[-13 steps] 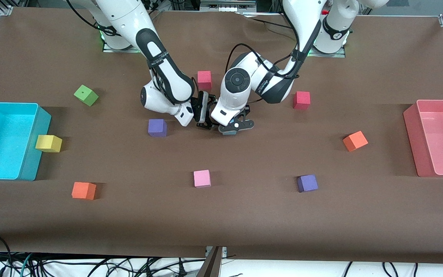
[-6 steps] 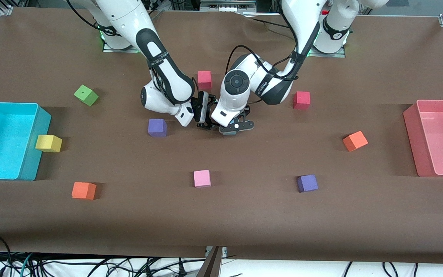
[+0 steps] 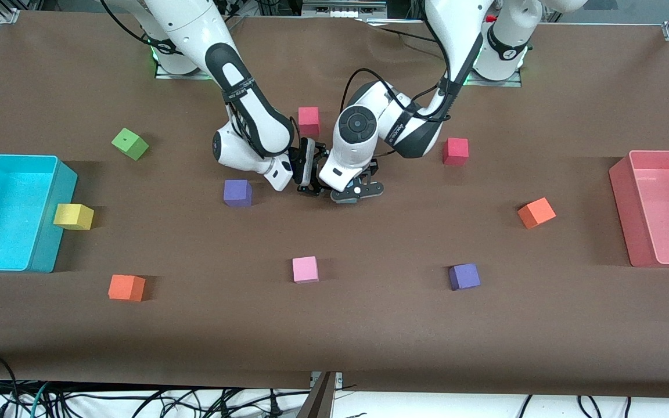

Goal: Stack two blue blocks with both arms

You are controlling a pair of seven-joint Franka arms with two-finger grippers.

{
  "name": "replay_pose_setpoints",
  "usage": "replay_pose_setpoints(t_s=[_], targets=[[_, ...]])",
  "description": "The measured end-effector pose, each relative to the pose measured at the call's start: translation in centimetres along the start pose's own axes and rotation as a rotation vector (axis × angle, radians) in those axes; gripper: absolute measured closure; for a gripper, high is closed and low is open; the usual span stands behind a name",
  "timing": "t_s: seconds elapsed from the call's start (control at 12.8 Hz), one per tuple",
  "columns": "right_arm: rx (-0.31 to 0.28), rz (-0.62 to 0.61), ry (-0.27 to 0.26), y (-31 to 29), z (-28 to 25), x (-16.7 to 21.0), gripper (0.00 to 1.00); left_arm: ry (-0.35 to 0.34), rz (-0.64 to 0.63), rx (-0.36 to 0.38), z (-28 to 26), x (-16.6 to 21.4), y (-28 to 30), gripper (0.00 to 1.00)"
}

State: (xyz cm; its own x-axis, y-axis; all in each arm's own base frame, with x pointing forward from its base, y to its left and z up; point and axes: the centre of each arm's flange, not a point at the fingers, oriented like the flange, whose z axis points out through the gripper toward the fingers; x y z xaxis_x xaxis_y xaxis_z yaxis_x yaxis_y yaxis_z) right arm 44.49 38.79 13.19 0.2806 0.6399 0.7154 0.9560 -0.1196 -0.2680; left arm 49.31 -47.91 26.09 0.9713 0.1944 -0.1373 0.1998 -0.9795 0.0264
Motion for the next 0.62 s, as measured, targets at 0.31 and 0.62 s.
replay_pose_setpoints(t_s=[0.31, 0.62], targets=[[-0.002, -0.003, 0.004, 0.1, 0.0, 0.3, 0.0, 0.017, 0.0, -0.025, -2.1, 0.2, 0.2, 0.0], [-0.002, -0.005, 0.006, 0.1, 0.0, 0.4, 0.0, 0.022, -0.068, -0.054, -9.9, 3.0, -3.6, 0.0]])
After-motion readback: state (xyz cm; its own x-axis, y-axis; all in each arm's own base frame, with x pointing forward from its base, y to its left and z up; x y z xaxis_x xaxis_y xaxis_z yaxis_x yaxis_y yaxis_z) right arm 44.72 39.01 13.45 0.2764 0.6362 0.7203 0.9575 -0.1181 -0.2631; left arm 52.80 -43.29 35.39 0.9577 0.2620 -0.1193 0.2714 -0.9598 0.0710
